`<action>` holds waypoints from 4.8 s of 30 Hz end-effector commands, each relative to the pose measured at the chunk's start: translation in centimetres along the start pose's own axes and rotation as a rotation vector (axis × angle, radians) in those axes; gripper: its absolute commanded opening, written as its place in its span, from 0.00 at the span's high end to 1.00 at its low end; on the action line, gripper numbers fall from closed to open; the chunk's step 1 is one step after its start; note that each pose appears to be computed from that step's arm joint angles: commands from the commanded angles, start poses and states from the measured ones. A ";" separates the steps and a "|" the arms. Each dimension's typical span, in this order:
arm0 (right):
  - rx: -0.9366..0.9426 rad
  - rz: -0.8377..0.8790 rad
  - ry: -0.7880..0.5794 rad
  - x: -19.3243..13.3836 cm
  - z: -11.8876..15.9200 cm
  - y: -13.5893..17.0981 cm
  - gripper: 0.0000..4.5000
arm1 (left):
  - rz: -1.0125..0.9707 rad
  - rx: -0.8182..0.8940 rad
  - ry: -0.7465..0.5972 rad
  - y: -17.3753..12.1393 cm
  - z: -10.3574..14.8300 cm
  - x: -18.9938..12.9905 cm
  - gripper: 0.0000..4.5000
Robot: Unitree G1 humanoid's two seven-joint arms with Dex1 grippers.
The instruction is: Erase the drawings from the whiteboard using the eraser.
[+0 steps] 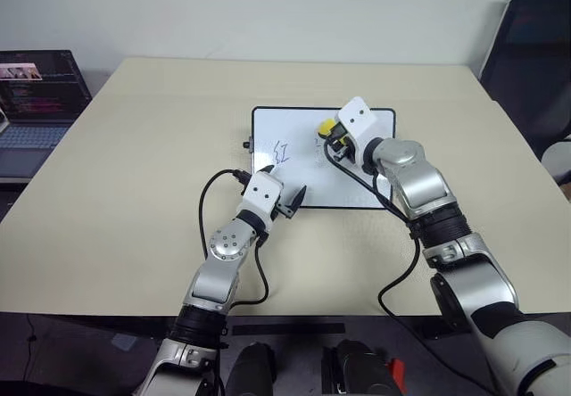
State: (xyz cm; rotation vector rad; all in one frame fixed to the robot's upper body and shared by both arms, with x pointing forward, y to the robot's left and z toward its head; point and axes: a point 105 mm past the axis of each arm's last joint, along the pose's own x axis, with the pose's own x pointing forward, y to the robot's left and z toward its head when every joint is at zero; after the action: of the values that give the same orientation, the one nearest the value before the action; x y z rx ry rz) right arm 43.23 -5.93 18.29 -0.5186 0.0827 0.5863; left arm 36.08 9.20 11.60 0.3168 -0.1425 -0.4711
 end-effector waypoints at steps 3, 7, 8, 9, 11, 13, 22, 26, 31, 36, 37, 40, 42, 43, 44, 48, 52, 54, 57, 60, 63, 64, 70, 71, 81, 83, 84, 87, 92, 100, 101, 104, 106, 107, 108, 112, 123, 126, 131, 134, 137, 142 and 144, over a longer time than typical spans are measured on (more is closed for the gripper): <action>0.005 0.045 0.054 -0.6 -2.4 2.1 0.75 | 0.022 0.023 -0.050 0.4 1.3 -0.1 0.00; 0.006 0.071 0.115 -1.7 -4.7 3.5 0.75 | 0.030 0.025 -0.049 0.6 1.3 -0.3 0.00; 0.002 0.078 0.129 -2.0 -5.2 3.7 0.75 | 0.031 0.026 -0.048 0.6 1.3 -0.3 0.00; -0.004 0.082 0.139 -2.2 -5.6 3.8 0.75 | 0.033 0.027 -0.046 0.7 1.3 -0.4 0.00; -0.003 0.087 0.155 -2.6 -6.2 4.0 0.75 | 0.034 0.028 -0.044 0.8 1.2 -0.4 0.00; 0.001 0.084 0.161 -2.8 -6.5 4.0 0.75 | 0.035 0.029 -0.043 0.8 1.2 -0.5 0.00; -0.002 -0.014 0.052 -1.1 -2.7 1.4 0.75 | 0.025 0.030 -0.048 0.6 1.3 -0.1 0.00; -0.015 -0.102 -0.019 -0.1 -0.1 -0.8 0.75 | 0.023 0.030 -0.053 0.5 1.4 0.0 0.00; -0.026 -0.111 -0.025 0.5 0.1 -1.1 0.75 | 0.026 0.029 -0.052 0.5 1.3 -0.1 0.00; -0.043 -0.081 -0.017 0.8 -0.2 0.1 0.75 | 0.024 0.030 -0.050 0.5 1.3 -0.3 0.00; -0.047 -0.073 -0.013 0.8 -0.3 0.3 0.75 | 0.025 0.030 -0.050 0.5 1.3 -0.3 0.00; -0.071 -0.044 0.011 0.5 -1.3 1.2 0.75 | 0.026 0.033 -0.048 0.5 1.3 -0.4 0.00; -0.086 -0.033 0.029 0.2 -1.9 1.7 0.75 | 0.028 0.034 -0.046 0.6 1.3 -0.4 0.00; -0.088 -0.028 0.035 0.1 -2.2 1.9 0.75 | 0.029 0.034 -0.046 0.6 1.2 -0.4 0.00; -0.093 -0.025 0.042 0.0 -2.4 2.2 0.75 | 0.032 0.032 -0.045 0.7 1.2 -0.4 0.00; -0.107 -0.002 0.057 -0.4 -3.1 3.3 0.75 | 0.037 0.027 -0.041 0.8 1.2 -0.4 0.00; -0.122 0.003 0.074 -0.9 -3.7 3.4 0.75 | 0.034 0.026 -0.038 0.7 1.1 -0.4 0.00; -0.121 -0.001 0.082 -1.2 -4.0 3.1 0.75 | 0.031 0.026 -0.035 0.7 0.9 -0.5 0.00; -0.117 -0.005 0.090 -1.8 -4.4 2.9 0.75 | 0.029 0.026 -0.035 0.6 1.0 -0.5 0.00; -0.095 -0.032 0.076 -2.4 -4.2 2.0 0.75 | 0.029 0.025 -0.036 0.7 1.0 -0.5 0.00; -0.067 -0.052 0.039 -2.9 -3.6 1.3 0.75 | 0.026 0.023 -0.040 0.7 1.1 -0.5 0.00; -0.049 -0.055 0.021 -3.3 -3.4 1.1 0.75 | 0.021 0.022 -0.044 0.6 1.1 -0.5 0.00; -0.079 -0.146 -0.094 -6.6 -3.6 -1.0 0.75 | -0.009 0.022 -0.045 0.2 1.0 -1.3 0.00; -0.093 -0.155 -0.093 -7.2 -4.1 -1.1 0.75 | -0.013 0.022 -0.043 0.2 0.9 -1.6 0.00; -0.087 -0.286 -0.063 -9.3 -7.0 -1.7 0.75 | -0.047 0.008 -0.037 -0.8 0.6 -2.3 0.00; -0.095 -0.289 -0.071 -9.2 -6.8 -1.7 0.75 | -0.054 0.008 -0.040 -1.0 0.7 -2.2 0.00; -0.106 -0.287 -0.074 -9.1 -6.7 -1.7 0.75 | -0.056 0.009 -0.043 -1.0 0.8 -2.1 0.00; -0.126 -0.294 -0.080 -8.9 -6.3 -2.0 0.75 | -0.056 0.012 -0.050 -0.9 1.0 -1.7 0.00; -0.145 -0.277 -0.113 -8.2 -4.8 -2.3 0.75 | -0.046 0.012 -0.047 -0.7 0.9 -1.8 0.00; -0.188 -0.186 -0.224 -5.6 -0.6 -1.1 0.75 | 0.088 0.014 0.009 2.1 -0.6 -2.8 0.00; -0.193 -0.173 -0.237 -5.2 -0.1 -0.9 0.75 | 0.089 0.016 0.014 2.1 -0.8 -3.0 0.00; -0.214 -0.133 -0.261 -4.1 1.1 -0.3 0.75 | 0.103 0.020 0.023 2.4 -1.2 -3.3 0.00; -0.226 -0.112 -0.277 -3.5 1.8 0.0 0.75 | 0.123 0.019 0.025 2.8 -1.3 -3.4 0.00; -0.230 -0.103 -0.284 -3.3 2.1 0.1 0.75 | 0.130 0.019 0.026 2.9 -1.3 -3.5 0.00; -0.237 -0.092 -0.293 -3.0 2.6 0.3 0.75 | 0.132 0.019 0.026 3.0 -1.3 -3.5 0.00; -0.267 -0.061 -0.315 -2.0 4.2 0.8 0.75 | 0.132 0.024 0.025 3.0 -1.3 -3.5 0.00; -0.292 0.029 -0.331 -0.5 6.5 3.1 0.75 | 0.145 0.037 0.025 3.7 -0.8 -3.5 0.00; -0.328 0.090 -0.289 0.3 6.3 4.5 0.75 | 0.138 0.041 0.024 3.8 -0.9 -3.3 0.00; -0.346 0.132 -0.218 1.3 6.3 5.2 0.75 | 0.131 0.044 0.017 3.8 -0.7 -2.9 0.00; -0.344 0.125 -0.197 2.0 6.9 4.9 0.75 | 0.125 0.042 0.016 3.6 -0.8 -2.8 0.00; -0.335 0.118 -0.188 2.4 7.2 4.6 0.75 | 0.120 0.040 0.014 3.4 -0.9 -2.7 0.00; -0.316 0.116 -0.171 2.9 7.1 4.3 0.75 | 0.114 0.039 0.012 3.2 -1.0 -2.5 0.00; -0.316 0.121 -0.159 3.1 6.9 4.4 0.75 | 0.114 0.039 0.011 3.2 -1.0 -2.5 0.00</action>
State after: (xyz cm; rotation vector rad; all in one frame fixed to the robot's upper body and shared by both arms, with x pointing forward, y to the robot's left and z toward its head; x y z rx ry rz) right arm 42.92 1.61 19.06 -0.7796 -0.0537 0.7751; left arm 35.31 13.82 10.45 0.3474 -0.1078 -0.3446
